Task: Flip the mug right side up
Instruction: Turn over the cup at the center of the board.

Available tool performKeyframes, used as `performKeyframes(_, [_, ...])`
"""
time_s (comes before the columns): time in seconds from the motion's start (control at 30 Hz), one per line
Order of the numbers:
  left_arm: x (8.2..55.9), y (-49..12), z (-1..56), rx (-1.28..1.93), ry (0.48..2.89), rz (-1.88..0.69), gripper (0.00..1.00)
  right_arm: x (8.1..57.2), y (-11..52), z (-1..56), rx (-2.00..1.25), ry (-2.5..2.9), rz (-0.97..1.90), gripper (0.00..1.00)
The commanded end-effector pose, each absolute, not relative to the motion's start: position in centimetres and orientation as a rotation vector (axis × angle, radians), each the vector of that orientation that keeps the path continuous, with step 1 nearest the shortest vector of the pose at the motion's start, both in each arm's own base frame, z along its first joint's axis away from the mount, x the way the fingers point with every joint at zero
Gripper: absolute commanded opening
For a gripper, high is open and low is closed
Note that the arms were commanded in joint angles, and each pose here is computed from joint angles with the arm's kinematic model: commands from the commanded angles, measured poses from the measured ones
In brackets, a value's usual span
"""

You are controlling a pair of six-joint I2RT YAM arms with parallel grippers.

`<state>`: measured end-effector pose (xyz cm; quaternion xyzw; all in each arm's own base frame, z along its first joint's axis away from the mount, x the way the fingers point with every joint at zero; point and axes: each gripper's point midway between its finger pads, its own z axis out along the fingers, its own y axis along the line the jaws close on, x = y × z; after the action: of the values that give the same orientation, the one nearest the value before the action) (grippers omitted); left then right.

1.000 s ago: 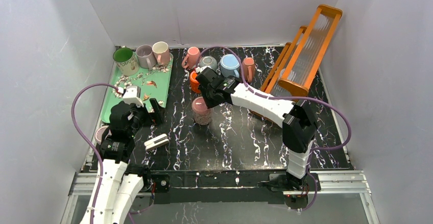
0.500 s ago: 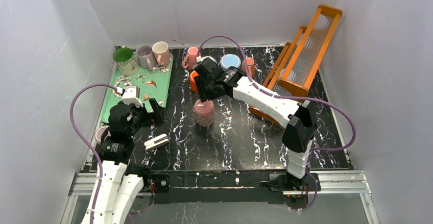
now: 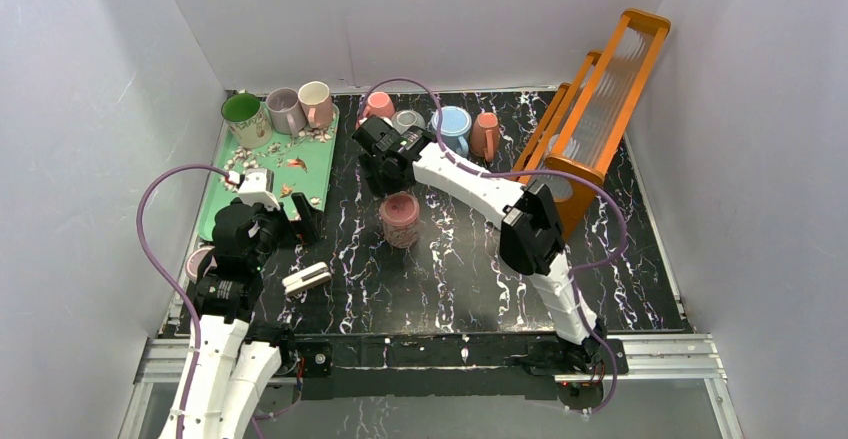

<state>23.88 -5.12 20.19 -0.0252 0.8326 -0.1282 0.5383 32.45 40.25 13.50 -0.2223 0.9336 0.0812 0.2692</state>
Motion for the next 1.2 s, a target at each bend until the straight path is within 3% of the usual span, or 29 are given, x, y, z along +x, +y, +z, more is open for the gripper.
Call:
performKeyframes(0.0, [23.8,-4.9,21.5,-0.06,1.951,-0.288,0.98,31.7,39.6,13.5,-0.712,2.555,0.203,0.68])
performKeyframes(0.47, [23.7,-4.9,21.8,-0.057,1.941,-0.293,0.98,23.8,35.3,14.8,-1.003,2.592,0.246,0.68])
performKeyframes(0.7, [23.7,-4.7,21.9,-0.064,1.932,-0.282,0.98,24.3,36.2,17.3,-0.973,2.54,0.3,0.68])
performKeyframes(1.17, [23.4,-4.7,22.4,-0.062,1.913,-0.286,0.98,25.4,33.9,12.5,-0.816,2.742,-0.034,0.71])
